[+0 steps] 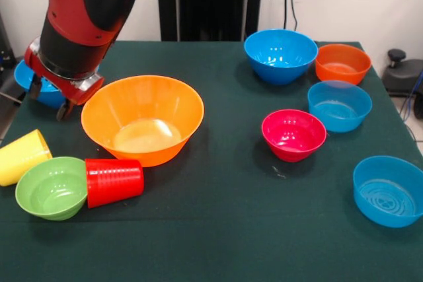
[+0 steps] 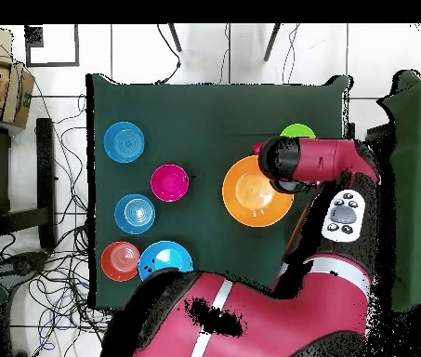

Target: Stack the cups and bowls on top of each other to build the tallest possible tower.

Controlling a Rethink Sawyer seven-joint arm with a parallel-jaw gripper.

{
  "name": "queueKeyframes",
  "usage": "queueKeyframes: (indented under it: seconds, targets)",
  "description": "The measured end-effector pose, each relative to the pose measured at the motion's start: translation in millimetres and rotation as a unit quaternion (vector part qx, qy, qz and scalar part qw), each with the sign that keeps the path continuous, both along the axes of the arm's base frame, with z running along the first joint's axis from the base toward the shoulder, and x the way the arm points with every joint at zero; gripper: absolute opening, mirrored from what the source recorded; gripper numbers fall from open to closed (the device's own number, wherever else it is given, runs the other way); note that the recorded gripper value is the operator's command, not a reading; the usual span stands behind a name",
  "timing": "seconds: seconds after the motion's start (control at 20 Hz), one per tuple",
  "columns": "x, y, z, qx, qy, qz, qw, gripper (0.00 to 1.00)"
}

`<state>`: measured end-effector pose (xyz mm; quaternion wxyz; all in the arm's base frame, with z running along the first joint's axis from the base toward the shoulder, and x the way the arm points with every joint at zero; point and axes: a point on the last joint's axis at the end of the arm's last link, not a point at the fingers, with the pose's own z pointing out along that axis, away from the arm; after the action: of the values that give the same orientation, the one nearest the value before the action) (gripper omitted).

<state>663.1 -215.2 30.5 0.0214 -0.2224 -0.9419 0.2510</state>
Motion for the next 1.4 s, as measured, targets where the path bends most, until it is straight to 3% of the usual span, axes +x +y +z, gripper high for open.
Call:
queueKeyframes:
  seconds: [0.65, 1.4]
  targets:
    - [2.0, -13.4, -4.5, -0.008, -0.023, 0.016, 0.9996, 1.0]
    - [-19.6, -23.0, -41.7, -0.023, 0.006, 0.039, 0.999, 1.0]
